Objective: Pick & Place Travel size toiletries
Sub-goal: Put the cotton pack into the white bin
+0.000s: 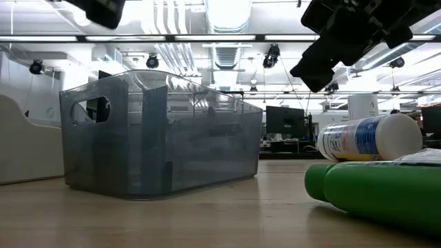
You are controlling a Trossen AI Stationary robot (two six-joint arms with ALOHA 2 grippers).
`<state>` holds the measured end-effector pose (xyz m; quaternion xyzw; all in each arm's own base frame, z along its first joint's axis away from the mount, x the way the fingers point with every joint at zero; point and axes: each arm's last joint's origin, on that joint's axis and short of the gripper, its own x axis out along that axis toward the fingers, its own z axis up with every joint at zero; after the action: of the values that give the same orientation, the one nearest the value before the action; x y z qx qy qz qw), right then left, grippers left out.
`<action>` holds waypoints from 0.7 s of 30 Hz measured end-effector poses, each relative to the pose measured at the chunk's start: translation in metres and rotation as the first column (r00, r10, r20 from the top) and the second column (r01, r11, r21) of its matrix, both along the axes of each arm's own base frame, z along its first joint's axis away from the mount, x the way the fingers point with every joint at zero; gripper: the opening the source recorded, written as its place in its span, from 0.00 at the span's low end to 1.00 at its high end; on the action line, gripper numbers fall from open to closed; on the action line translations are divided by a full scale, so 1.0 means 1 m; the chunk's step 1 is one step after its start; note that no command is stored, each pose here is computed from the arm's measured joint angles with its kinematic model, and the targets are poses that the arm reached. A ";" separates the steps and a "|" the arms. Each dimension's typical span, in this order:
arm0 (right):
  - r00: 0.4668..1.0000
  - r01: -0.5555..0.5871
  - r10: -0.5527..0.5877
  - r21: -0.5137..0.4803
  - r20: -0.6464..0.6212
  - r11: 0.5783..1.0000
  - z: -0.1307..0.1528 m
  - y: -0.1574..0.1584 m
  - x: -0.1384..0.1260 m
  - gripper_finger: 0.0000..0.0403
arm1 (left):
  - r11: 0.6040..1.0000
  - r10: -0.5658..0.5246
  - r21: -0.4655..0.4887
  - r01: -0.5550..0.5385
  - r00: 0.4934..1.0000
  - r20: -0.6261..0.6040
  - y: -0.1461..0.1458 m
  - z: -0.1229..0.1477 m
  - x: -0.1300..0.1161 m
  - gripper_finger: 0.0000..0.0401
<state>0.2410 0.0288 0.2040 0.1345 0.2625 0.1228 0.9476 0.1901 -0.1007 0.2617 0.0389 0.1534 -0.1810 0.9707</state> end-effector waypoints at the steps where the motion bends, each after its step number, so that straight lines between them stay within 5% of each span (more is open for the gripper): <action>1: 1.000 0.008 -0.008 0.014 -0.008 1.000 0.000 0.000 0.000 0.41 | 1.000 -0.005 0.004 0.005 1.000 0.026 0.000 0.002 0.001 0.16; 12: 0.969 0.097 -0.069 0.110 -0.236 0.989 -0.014 -0.001 -0.010 0.33 | 0.997 0.070 0.011 -0.072 0.987 0.144 -0.002 0.009 0.009 0.16; 21: 0.818 0.238 -0.132 0.121 -0.559 0.964 -0.025 -0.002 -0.028 0.27 | 0.997 0.069 0.033 -0.074 0.988 0.141 -0.006 0.001 0.018 0.16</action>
<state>0.2133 0.0267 0.1789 0.2764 0.4948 0.0103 0.8238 0.2082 -0.1071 0.2623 0.0645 0.0899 -0.1400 0.9839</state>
